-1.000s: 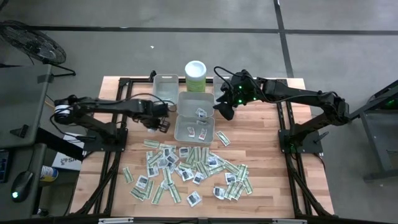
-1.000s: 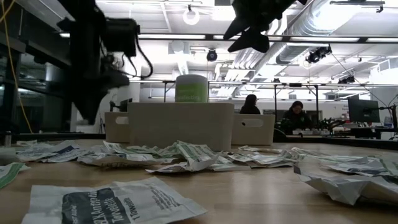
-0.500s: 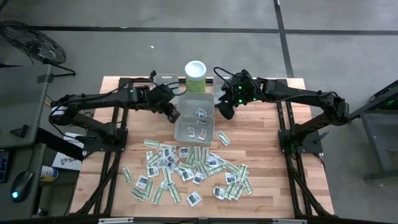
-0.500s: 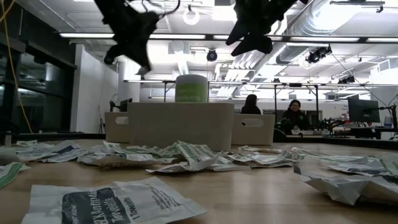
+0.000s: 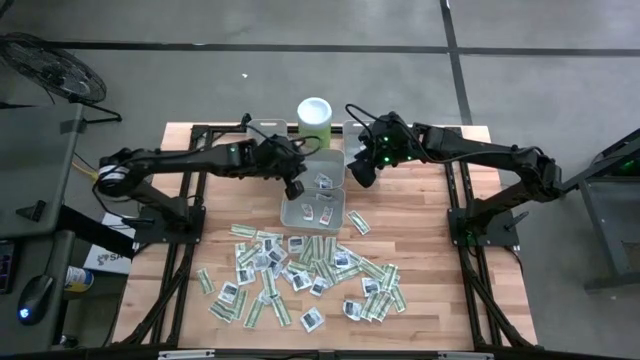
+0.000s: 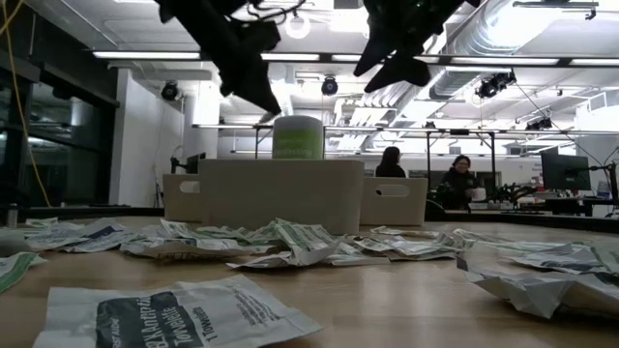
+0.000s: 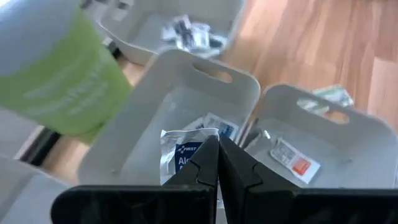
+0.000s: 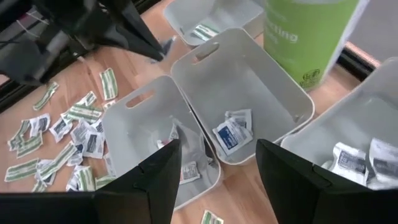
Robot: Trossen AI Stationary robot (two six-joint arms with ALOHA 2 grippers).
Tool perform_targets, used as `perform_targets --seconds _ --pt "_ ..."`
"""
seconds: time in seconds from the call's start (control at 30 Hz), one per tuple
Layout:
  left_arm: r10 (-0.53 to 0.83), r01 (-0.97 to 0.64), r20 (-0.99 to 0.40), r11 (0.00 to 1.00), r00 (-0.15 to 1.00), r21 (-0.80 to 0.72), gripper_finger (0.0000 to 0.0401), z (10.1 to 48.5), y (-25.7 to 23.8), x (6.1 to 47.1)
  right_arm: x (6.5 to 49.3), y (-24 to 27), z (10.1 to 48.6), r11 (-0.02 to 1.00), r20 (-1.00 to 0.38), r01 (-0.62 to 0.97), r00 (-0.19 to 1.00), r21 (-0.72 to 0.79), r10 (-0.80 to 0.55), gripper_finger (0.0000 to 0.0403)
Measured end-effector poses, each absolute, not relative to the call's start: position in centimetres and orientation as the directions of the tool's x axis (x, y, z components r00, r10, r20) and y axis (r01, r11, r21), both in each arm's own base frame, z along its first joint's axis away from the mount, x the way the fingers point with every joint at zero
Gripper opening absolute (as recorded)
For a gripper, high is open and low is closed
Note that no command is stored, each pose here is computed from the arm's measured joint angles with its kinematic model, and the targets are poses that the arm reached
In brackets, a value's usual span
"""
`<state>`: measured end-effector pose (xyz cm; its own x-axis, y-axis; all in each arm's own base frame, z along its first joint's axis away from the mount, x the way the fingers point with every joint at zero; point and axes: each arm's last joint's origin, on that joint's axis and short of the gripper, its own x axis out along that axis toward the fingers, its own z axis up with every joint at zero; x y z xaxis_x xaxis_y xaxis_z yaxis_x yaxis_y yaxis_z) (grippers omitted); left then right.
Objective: Pick & Place First Aid Supplies
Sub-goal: Put the left alcohol pad into the top center bin, then put the middle alcohol pad into the top center bin
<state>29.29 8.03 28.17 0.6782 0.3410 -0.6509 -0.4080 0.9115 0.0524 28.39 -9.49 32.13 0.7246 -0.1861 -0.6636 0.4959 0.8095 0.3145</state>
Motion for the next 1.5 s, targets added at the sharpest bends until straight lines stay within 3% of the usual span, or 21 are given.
perform_targets --seconds 0.6,1.1,1.27,1.5 --pt "0.103 -0.295 -0.682 0.94 0.724 -0.172 0.0 23.8 13.0 31.4 28.1 -9.7 31.9 0.743 -0.688 0.573 0.693 0.345 -0.216 0.0201" --pt "0.129 -0.268 -0.701 0.959 0.701 -0.092 0.0003 22.5 13.3 32.1 28.1 -9.6 31.9 0.739 -0.688 0.572 0.695 0.356 -0.206 0.0201" --pt "0.164 -0.295 -0.708 0.953 0.687 -0.065 0.003 22.4 13.4 32.0 28.1 -9.6 31.9 0.74 -0.688 0.568 0.697 0.361 -0.199 0.0201" --pt "0.162 -0.304 -0.715 0.95 0.68 -0.073 0.01 22.5 13.3 31.8 28.1 -9.6 31.9 0.744 -0.688 0.555 0.703 0.373 -0.179 0.0201"
